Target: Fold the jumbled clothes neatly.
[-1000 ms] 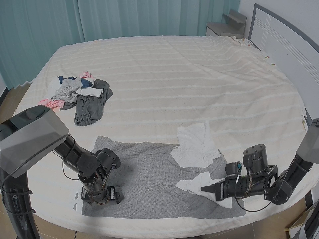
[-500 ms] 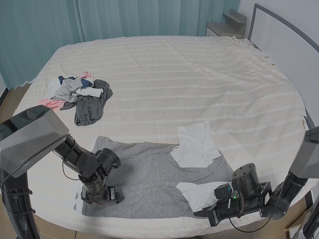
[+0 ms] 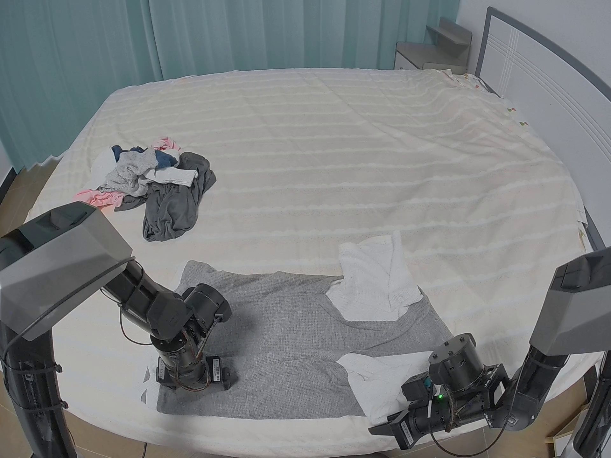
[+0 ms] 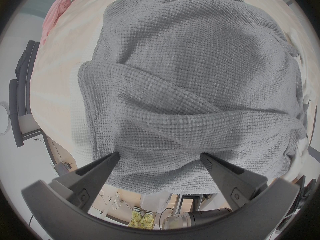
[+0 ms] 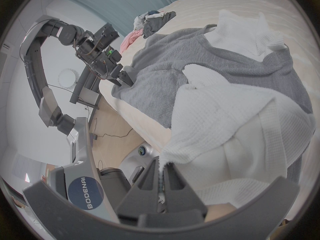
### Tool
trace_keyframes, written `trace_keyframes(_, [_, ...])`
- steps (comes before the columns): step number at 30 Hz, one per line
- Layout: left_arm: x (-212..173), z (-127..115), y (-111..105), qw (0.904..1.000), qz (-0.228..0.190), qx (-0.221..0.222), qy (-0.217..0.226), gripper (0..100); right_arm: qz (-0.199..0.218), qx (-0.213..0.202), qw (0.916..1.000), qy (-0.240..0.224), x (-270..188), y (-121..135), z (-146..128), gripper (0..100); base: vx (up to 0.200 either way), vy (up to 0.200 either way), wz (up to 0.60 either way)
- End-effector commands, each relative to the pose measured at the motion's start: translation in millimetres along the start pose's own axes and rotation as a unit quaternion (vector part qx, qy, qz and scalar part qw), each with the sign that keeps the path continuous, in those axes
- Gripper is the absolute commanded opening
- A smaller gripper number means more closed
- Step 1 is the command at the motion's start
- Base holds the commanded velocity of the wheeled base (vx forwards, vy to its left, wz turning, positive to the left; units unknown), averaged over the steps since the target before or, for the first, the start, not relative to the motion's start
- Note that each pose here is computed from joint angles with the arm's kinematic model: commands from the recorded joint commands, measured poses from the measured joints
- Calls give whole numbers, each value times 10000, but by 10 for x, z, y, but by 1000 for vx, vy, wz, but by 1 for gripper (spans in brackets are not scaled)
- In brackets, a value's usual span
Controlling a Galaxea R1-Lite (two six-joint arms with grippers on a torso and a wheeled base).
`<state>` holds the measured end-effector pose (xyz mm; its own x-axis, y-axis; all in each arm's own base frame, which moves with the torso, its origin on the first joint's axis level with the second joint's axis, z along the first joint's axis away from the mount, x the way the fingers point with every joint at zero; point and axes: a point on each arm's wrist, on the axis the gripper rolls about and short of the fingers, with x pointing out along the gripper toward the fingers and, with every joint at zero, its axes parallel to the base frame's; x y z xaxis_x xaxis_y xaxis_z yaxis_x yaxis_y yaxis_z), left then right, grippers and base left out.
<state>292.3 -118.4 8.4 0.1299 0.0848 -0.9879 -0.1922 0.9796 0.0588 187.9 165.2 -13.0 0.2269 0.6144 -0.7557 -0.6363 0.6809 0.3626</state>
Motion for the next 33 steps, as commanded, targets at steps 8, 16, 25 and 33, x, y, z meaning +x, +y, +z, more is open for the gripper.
trace_keyframes(8, [9, -4, -5, 10000, 13, 8, 4, 100, 77, 17, 9987, -502, -414, 149, -20, 100, 0, 0, 0])
trace_keyframes(16, [7, 0, -7, 10000, 9, -1, -2, 100, -160, 751, 9895, -1224, -716, 105, 94, 100, 0, 0, 0])
trace_keyframes(25, [18, -7, -22, 10000, 14, -60, 9, 100, -728, 1225, 9786, -1485, -483, -332, 404, 100, 0, 0, 0])
trace_keyframes(33, [18, -6, -22, 10000, 20, -60, 5, 100, -709, 1296, 9818, -1193, -66, -477, 485, 100, 0, 0, 0])
